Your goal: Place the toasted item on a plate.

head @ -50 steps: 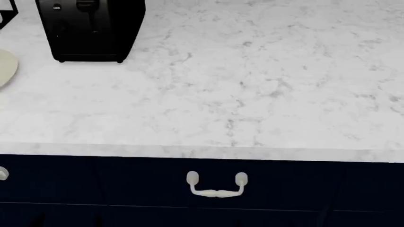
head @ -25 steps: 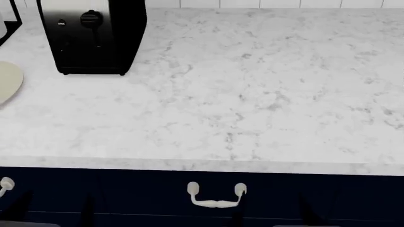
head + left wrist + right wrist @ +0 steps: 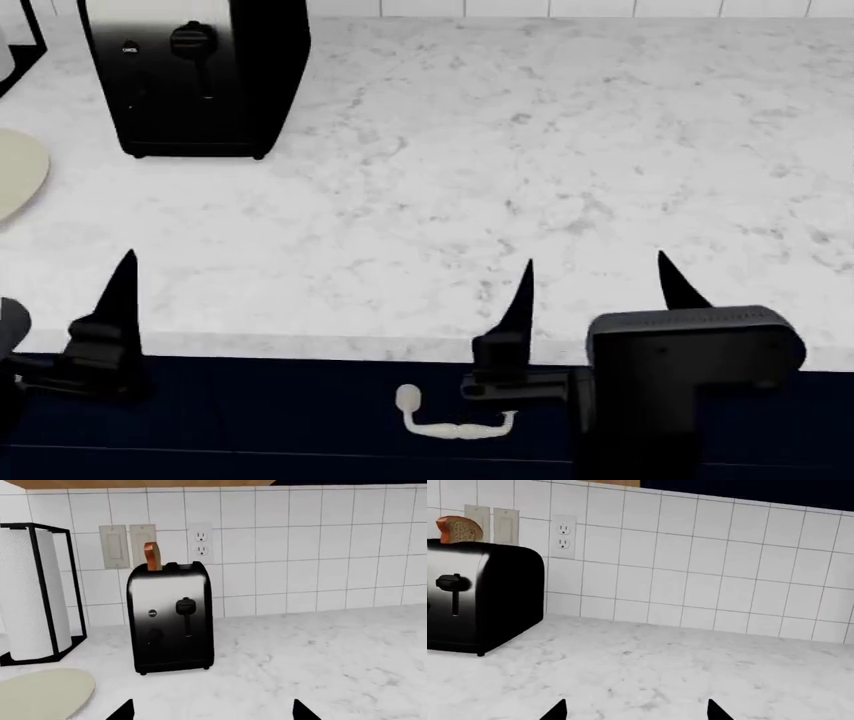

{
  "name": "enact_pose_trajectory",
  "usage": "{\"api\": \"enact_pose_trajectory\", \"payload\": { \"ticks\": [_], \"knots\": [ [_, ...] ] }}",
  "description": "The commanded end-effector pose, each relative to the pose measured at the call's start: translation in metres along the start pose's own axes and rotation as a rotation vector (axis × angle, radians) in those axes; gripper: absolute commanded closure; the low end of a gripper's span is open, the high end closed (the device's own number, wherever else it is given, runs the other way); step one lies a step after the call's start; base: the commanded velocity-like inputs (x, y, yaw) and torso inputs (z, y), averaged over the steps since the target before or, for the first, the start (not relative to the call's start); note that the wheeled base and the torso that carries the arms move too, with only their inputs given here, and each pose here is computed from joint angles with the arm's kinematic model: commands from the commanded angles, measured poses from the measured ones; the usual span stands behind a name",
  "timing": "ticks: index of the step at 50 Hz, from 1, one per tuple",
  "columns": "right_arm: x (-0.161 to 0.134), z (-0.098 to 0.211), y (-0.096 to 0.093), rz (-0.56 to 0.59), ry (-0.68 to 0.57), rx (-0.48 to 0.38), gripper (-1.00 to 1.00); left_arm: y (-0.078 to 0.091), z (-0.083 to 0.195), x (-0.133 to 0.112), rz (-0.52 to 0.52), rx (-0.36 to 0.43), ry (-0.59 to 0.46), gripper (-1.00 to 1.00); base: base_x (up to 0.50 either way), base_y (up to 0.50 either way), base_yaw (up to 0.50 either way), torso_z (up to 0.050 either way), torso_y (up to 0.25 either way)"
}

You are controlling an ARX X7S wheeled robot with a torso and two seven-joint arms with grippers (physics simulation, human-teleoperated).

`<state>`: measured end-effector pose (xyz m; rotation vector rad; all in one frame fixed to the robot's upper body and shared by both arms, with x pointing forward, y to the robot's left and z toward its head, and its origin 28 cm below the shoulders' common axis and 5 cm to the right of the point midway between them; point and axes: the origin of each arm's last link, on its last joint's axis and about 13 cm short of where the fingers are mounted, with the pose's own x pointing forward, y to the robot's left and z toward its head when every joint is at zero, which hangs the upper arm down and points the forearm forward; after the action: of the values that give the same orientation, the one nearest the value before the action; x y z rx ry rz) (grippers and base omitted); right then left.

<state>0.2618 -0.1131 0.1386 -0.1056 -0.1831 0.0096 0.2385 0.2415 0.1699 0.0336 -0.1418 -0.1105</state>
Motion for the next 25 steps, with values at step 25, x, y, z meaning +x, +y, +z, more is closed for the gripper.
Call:
{"api": "enact_pose_trajectory", "payload": {
  "ticks": [25],
  "knots": [
    [0.103, 0.156, -0.046, -0.025, -0.057, -0.097, -1.0, 0.014, 0.143, 0.106, 0.035, 0.004, 0.03, -1.0, 0.0, 0.0, 0.0, 0.033, 0.0]
  ]
}}
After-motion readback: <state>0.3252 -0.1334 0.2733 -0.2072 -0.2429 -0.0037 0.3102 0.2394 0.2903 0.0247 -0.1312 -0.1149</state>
